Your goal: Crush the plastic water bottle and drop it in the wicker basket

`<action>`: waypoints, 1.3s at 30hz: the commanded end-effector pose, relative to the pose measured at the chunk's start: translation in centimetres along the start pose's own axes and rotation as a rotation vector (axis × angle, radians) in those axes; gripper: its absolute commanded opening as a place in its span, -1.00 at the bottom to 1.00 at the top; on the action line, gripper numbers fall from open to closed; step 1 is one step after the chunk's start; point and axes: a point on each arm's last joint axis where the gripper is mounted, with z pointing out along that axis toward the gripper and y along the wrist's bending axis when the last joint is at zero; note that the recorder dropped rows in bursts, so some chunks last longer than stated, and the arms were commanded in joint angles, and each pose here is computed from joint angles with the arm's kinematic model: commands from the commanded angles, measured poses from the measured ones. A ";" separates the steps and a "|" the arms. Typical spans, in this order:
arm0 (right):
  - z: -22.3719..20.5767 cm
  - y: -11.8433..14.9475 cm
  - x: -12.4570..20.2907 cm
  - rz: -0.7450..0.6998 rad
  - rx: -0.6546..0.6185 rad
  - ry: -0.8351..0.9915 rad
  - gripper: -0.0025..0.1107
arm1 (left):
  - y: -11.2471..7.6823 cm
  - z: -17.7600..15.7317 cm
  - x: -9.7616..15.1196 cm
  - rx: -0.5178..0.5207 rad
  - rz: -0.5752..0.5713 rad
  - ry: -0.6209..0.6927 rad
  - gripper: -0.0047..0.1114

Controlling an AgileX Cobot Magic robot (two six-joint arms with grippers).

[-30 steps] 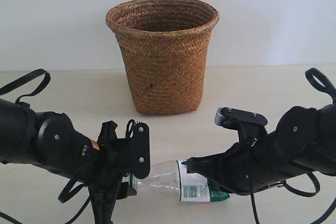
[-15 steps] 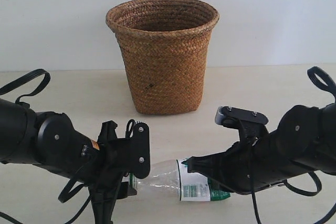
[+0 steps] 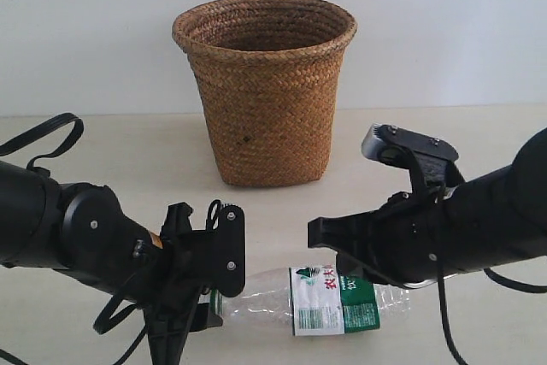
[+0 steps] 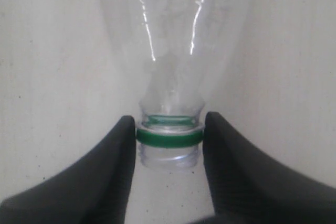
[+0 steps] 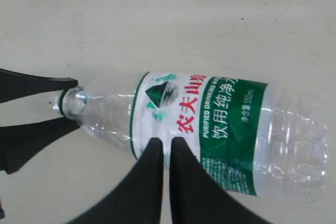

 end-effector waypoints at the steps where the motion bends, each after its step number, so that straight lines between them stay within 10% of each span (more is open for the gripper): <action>1: 0.4 1.8 -0.5 -0.032 -0.040 0.001 -0.93 | -0.2 0.0 -0.2 0.008 0.005 0.000 -0.85; 39: 10.2 -2.9 3.5 0.024 0.183 0.244 -0.93 | -0.1 0.0 -0.2 0.004 0.009 -0.001 -0.85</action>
